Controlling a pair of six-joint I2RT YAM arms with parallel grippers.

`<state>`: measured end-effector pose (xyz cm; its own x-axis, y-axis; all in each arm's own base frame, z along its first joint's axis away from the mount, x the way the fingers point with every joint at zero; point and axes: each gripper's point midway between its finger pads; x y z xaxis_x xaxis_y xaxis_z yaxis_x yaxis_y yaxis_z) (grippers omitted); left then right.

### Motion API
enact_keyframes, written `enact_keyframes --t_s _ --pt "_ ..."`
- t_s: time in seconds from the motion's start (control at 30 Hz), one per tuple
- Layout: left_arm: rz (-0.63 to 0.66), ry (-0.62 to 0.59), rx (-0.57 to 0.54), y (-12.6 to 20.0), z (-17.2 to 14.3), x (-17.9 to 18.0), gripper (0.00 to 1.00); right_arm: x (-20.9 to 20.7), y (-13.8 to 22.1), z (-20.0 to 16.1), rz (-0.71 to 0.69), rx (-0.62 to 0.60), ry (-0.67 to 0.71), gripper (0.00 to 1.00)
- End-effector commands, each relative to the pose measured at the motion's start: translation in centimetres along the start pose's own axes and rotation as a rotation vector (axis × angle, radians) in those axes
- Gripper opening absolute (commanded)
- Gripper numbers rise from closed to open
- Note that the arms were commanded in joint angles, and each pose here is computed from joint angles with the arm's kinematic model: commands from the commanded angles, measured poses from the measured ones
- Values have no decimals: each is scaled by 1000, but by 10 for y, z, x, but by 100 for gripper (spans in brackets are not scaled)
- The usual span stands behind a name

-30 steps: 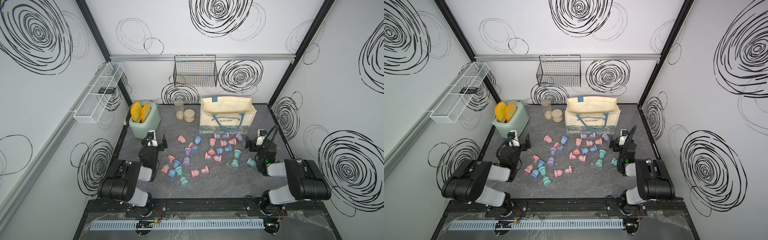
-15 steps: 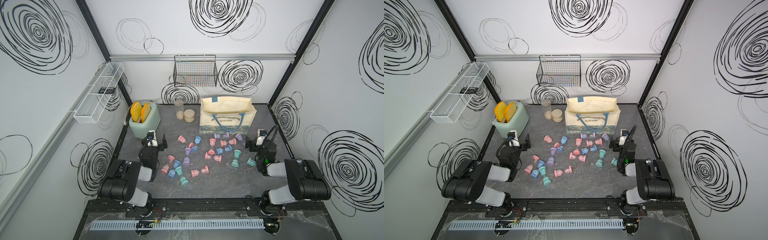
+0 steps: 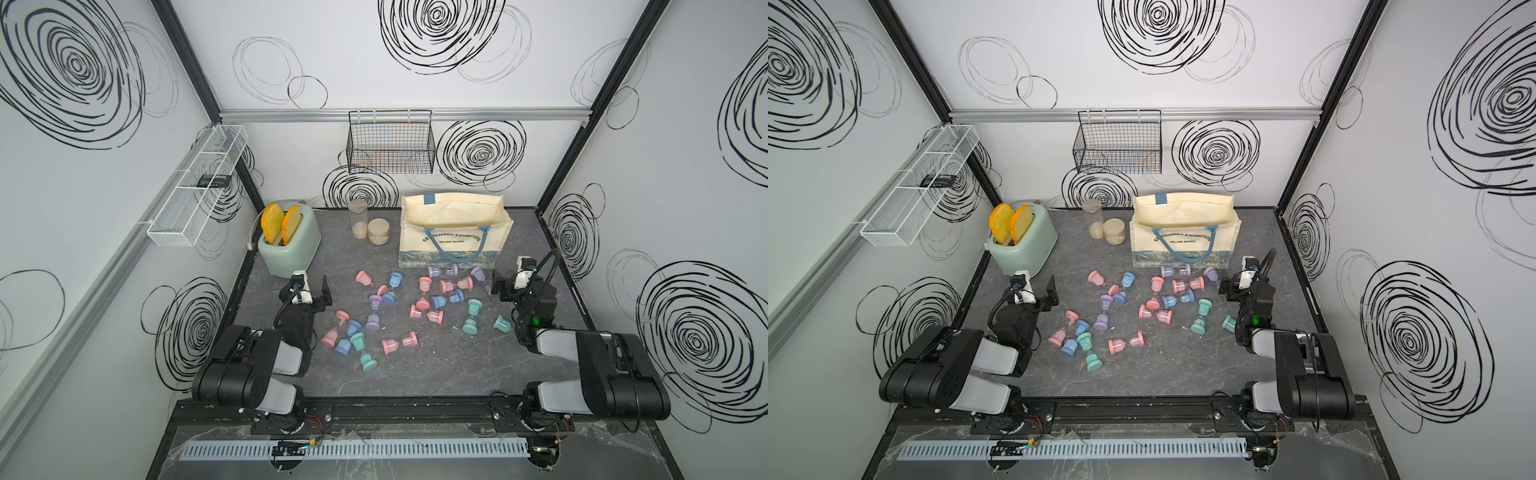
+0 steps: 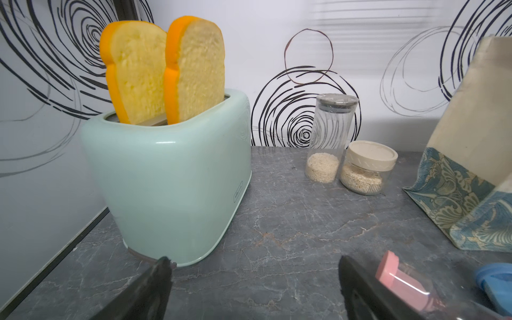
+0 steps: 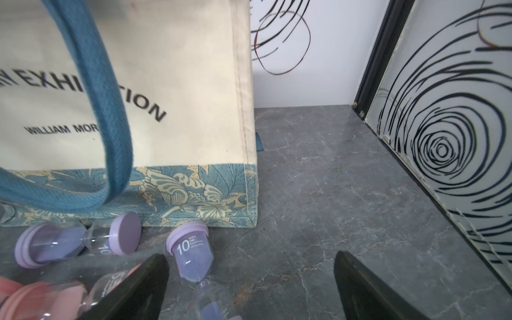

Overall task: Put the hourglass into the canvas bag
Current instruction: Pick up the hourglass from the center of the board.

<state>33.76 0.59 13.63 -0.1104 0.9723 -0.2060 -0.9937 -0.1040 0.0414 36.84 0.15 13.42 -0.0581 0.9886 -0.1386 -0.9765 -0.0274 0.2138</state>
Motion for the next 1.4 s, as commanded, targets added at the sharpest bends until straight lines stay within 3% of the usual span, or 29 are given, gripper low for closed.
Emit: enact_keyframes --t_s 0.0,0.17,0.27,0.4,0.47,0.57,0.7,0.8,1.03,1.37 --pt "-6 25 -152 6 44 -5 96 -6 7 35 4 -60 -50 98" --pt "8 49 -144 5 67 -12 96 -11 26 69 41 -133 -201 97" --pt "16 211 -181 7 89 -10 96 -39 31 57 -100 -72 -513 97" --pt "-14 496 -191 8 111 -9 96 -47 40 47 -117 -55 -622 97" --pt "-55 563 -196 11 115 -9 96 -51 42 43 -136 -52 -639 97" --pt "-1 725 -198 16 108 10 96 -44 35 38 -109 18 -630 97" --pt "35 747 -86 2 107 5 96 -20 26 37 -56 129 -579 97" --pt "-18 716 -37 -1 114 -20 96 10 22 41 -4 187 -505 97" --pt "-101 610 191 4 96 -94 96 69 34 33 63 368 -365 97" --pt "-339 406 546 51 30 -190 96 107 79 -24 89 670 -291 97"
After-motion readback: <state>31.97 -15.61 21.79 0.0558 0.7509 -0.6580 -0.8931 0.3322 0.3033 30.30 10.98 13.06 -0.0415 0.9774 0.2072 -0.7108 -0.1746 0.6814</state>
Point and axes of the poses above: each gripper's point midway between its finger pads, its own y axis back along the fingers, its own x axis along the line the jaws close on, z = x × y, and after that the axes turned 11 degrees about y, right-handed
